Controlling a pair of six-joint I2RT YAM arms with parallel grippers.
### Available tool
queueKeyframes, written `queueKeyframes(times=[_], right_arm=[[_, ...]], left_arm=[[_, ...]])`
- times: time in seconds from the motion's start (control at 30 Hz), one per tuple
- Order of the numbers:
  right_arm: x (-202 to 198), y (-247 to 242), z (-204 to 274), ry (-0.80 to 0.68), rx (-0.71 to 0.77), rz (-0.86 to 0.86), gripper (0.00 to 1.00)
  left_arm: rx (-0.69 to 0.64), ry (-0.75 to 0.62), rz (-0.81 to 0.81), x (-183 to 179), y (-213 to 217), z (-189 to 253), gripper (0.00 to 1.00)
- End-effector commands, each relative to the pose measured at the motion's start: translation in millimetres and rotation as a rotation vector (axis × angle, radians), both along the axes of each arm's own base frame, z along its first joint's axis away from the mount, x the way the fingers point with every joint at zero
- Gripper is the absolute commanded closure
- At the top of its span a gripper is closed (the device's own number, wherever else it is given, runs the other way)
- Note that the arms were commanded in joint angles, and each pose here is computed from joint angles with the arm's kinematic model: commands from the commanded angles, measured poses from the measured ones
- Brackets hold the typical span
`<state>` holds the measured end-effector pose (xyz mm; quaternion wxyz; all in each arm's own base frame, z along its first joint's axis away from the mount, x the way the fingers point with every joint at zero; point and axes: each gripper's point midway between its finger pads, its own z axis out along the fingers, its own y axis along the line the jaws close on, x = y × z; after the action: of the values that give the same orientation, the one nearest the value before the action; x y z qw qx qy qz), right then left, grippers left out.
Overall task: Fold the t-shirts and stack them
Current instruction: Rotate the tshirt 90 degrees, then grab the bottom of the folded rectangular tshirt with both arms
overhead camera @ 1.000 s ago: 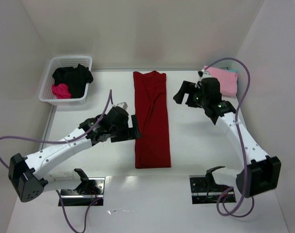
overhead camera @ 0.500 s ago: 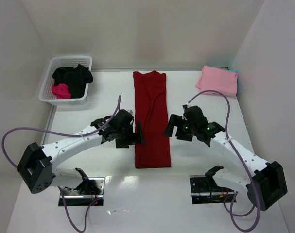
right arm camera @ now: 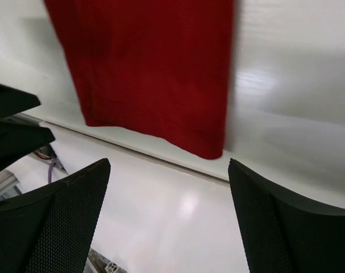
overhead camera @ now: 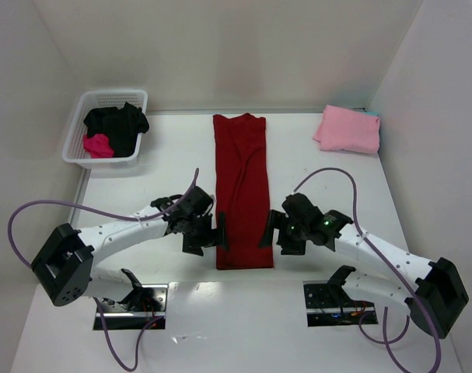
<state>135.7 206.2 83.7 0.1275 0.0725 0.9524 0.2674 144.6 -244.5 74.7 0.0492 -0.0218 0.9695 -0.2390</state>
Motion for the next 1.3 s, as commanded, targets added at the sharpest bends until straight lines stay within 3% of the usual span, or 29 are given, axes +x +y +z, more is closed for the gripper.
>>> queueKeyframes(times=[0.0,0.2,0.47,0.83,1.07,1.17,1.27], right_arm=[[-9.3,-14.8,-1.5,0.030,-0.071,-0.053,0.11],[-8.8,-15.2,-10.5,0.070,-0.186,-0.070,0.13],[-32.7,8.0,-29.3,0.127,-0.224,-0.005,0.16],[-24.1,-1.4,-33.0,0.090,-0.247,-0.089,0.21],[-22.3,1.1,-46.9,0.094,-0.253,-0.089,0.25],[-22.3,-1.6,-48.0,0.087,-0.258,-0.093,0.35],[-26.0,-7.0,-52.7,0.091,-0.270,-0.084,0.37]], left_arm=[[-0.006,0.020,-0.039,-10.3,4.1,-1.5,0.01],[0.010,0.020,-0.043,-9.9,6.1,-11.0,0.01],[0.032,0.015,-0.064,-8.6,8.3,-20.6,0.01],[0.083,0.033,-0.115,-16.8,3.0,-33.7,0.04],[0.057,0.043,-0.081,-22.2,-7.4,-31.6,0.15],[0.069,0.059,-0.064,-25.8,-11.1,-36.1,0.18],[0.069,0.074,-0.052,-30.1,-15.8,-37.8,0.21]])
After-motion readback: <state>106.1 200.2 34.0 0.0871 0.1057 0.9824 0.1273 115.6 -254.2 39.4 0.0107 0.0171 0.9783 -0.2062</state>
